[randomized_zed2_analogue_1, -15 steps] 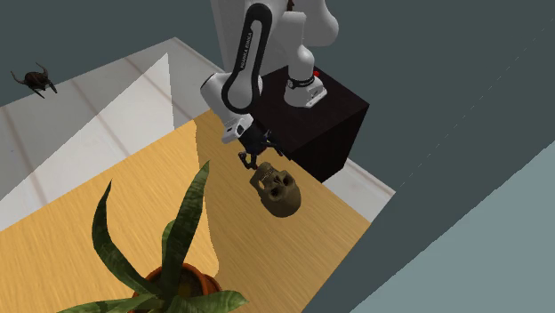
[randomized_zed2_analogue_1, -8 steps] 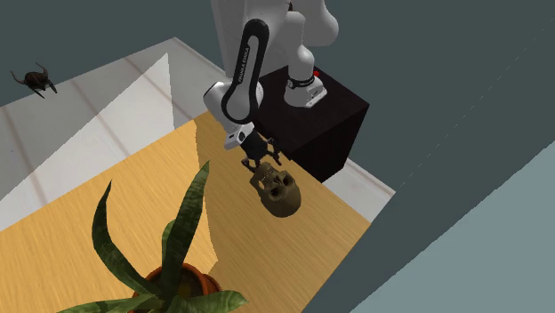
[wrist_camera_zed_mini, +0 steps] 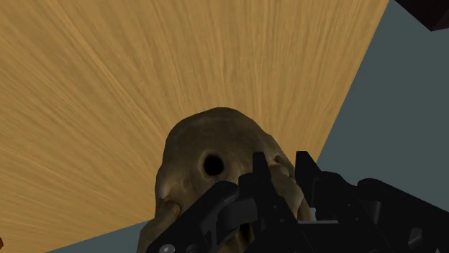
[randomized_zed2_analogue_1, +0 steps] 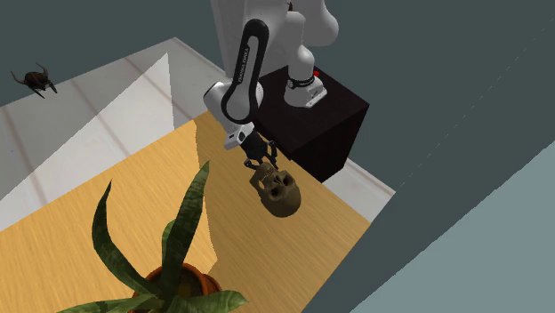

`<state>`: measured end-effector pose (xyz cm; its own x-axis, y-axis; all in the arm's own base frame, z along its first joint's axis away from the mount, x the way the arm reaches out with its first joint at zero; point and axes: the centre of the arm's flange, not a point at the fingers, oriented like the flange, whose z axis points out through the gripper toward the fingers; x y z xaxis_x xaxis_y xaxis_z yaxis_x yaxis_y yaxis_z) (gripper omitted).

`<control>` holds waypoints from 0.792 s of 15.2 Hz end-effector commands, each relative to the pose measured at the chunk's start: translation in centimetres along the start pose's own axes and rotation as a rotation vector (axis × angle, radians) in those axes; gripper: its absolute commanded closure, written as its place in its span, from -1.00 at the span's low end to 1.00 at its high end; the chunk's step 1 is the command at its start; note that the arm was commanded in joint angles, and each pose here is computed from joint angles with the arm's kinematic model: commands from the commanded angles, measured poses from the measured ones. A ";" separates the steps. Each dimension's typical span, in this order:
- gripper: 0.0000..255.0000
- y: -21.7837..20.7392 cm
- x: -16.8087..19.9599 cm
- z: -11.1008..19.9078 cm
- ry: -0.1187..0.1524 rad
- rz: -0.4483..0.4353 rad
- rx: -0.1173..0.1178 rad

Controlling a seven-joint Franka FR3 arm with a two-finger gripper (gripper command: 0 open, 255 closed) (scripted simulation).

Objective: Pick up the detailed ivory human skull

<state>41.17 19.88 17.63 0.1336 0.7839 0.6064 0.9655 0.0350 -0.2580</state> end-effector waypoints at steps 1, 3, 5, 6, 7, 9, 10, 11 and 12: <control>1.00 0.0 0.0 0.1 0.000 0.000 0.000; 1.00 -0.3 0.6 -0.7 0.000 0.000 0.000; 1.00 -0.5 1.3 -1.5 0.000 0.000 0.000; 1.00 -0.7 1.6 -1.9 0.000 0.000 0.000; 1.00 -0.8 1.9 -2.3 0.000 0.000 0.000; 1.00 -1.1 2.6 -3.1 0.000 0.000 0.000; 1.00 -1.2 2.9 -3.5 0.000 0.000 0.000; 1.00 -1.3 3.2 -3.9 0.000 0.000 0.000; 1.00 -1.5 3.5 -4.3 0.000 0.000 0.000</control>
<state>41.16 19.89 22.80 0.1339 0.7846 0.6054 0.9652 0.0351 -0.2590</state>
